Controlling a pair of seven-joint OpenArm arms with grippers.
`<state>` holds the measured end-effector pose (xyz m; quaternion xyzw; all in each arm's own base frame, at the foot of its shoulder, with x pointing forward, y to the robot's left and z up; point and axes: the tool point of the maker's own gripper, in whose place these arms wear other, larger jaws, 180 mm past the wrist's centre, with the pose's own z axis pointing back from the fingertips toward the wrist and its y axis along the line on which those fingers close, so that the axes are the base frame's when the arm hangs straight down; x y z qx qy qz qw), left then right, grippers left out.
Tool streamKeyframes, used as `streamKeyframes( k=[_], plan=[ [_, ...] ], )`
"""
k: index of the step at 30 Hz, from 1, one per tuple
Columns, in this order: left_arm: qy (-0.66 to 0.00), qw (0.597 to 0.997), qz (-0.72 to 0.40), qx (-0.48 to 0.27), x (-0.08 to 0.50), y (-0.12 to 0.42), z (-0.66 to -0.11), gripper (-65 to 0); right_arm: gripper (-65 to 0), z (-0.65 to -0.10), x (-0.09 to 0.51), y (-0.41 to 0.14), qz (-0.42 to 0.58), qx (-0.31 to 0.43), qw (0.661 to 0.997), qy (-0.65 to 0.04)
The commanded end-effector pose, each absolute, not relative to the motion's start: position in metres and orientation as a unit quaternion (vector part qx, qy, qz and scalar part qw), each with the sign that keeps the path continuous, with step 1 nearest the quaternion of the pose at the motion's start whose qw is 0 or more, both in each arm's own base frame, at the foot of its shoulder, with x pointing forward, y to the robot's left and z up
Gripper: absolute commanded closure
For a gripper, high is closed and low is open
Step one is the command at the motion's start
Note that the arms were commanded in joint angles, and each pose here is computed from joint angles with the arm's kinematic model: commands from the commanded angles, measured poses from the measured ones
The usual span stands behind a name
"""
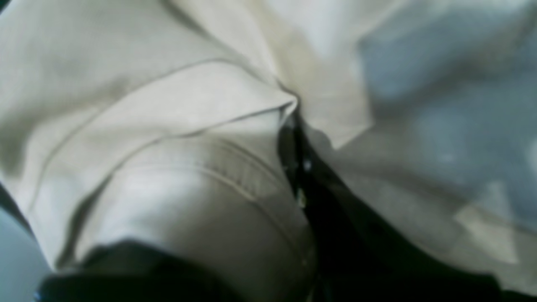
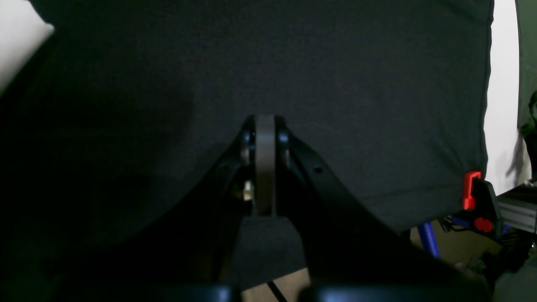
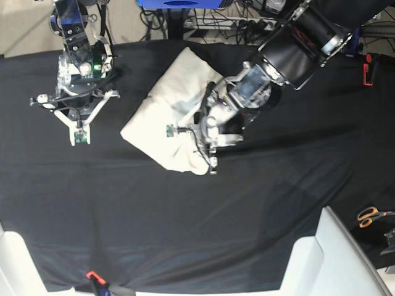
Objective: Fold the T-shirt properly
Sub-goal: 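Lift and rotate the shirt with the left gripper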
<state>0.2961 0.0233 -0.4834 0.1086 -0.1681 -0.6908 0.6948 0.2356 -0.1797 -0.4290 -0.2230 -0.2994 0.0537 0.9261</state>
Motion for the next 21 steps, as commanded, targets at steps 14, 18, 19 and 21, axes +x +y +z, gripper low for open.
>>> streamKeyframes(
  k=[14, 18, 19, 21],
  plan=[
    [-0.263, 0.578, -0.765, 0.106, 0.303, -0.048, -0.461, 0.0, 0.0, -0.423, 0.238, -0.185, 0.055, -0.233, 0.920, -0.311],
    [-0.259, 0.549, -0.786, 0.117, 0.296, -0.055, -0.463, 0.0, 0.0, -0.423, 0.238, -0.185, 0.055, -0.233, 0.920, -0.311],
    [-0.258, 0.543, -0.790, 0.120, 0.295, -0.055, -0.463, 0.0, 0.0, -0.423, 0.238, -0.185, 0.055, -0.233, 0.920, -0.311],
    [-0.258, 0.528, -0.799, 0.126, 0.292, -0.058, -0.464, 0.0, 0.0, -0.423, 0.238, -0.185, 0.055, -0.233, 0.920, -0.311]
  ],
)
